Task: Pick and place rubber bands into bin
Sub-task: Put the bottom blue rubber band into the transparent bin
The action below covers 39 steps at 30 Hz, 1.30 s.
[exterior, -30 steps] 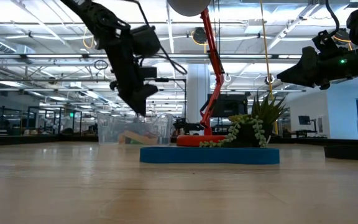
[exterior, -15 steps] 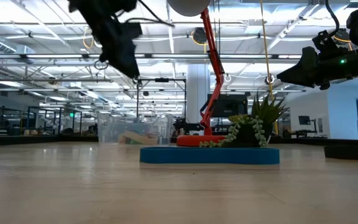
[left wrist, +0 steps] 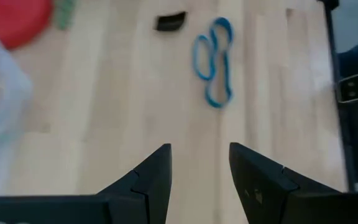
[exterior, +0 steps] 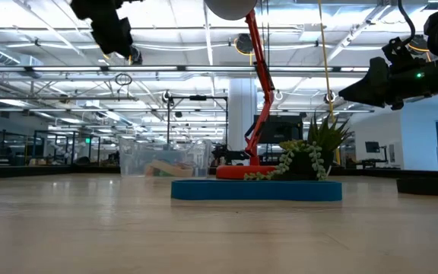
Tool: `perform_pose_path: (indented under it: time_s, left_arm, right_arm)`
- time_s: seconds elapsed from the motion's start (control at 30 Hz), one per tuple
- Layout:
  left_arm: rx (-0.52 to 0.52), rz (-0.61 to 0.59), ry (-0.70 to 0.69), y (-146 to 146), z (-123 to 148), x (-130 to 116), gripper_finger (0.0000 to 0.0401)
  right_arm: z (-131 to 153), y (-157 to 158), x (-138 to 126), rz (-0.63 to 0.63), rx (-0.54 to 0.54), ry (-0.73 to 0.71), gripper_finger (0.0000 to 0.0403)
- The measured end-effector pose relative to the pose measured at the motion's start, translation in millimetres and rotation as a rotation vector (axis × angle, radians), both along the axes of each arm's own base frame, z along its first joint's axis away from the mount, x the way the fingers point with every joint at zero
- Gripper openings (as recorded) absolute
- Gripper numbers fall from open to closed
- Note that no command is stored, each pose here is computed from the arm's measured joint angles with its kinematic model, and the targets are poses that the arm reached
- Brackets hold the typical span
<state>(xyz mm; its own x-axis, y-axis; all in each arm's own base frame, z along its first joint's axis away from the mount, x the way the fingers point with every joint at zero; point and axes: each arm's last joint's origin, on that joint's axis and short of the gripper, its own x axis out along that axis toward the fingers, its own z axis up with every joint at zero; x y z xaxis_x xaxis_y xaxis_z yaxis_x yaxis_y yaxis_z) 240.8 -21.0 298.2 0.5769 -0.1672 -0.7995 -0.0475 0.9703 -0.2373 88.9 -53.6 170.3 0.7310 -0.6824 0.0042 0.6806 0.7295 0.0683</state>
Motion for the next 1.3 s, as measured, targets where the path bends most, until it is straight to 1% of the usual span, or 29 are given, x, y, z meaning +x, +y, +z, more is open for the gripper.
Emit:
perform_pose_path:
  time_s: [0.07,0.17,0.33,0.4,0.5,0.7,0.73,0.83,1.0,1.17,1.3]
  left_arm:
    - [-0.023,0.019,0.022,-13,-2,0,0.0168]
    - [-0.068,0.083,0.04,-32,-5,1,0.0168]
    - [-0.042,0.107,0.106,-66,-18,1,0.0168]
    - [-0.032,0.115,0.154,-79,-27,0,0.0168]
    - [-0.051,0.139,0.2,-97,-42,5,0.0168]
    - [-0.007,0.169,0.322,-127,-80,13,0.0168]
    - [-0.001,0.173,0.345,-130,-86,14,0.0168]
    - [-0.028,0.169,0.407,-140,-103,18,0.0168]
    - [-0.052,0.198,0.502,-149,-125,21,0.0168]
    - [-0.043,0.208,0.552,-152,-140,23,0.0168]
    - [-0.072,0.248,0.578,-154,-147,26,0.0168]
  right_arm:
    - [0,0,0,0.001,0.01,-0.009,0.0141]
    - [0,0,0,0.0,0.016,-0.015,0.0141]
    - [0,0,0,0.0,0.017,-0.014,0.0141]
    - [0,0,0,0.0,0.018,-0.012,0.0141]
    - [0,0,0,0.001,0.018,-0.011,0.0141]
    - [-1,0,1,-0.001,0.021,-0.004,0.0141]
    - [-1,0,1,-0.001,0.022,-0.003,0.0141]
    - [-1,0,1,-0.001,0.019,-0.001,0.0141]
    - [-1,0,1,-0.002,0.019,0.0,0.0141]
    - [-1,-1,1,-0.003,0.021,0.002,0.0141]
    - [-1,-1,1,-0.003,0.021,0.003,0.0141]
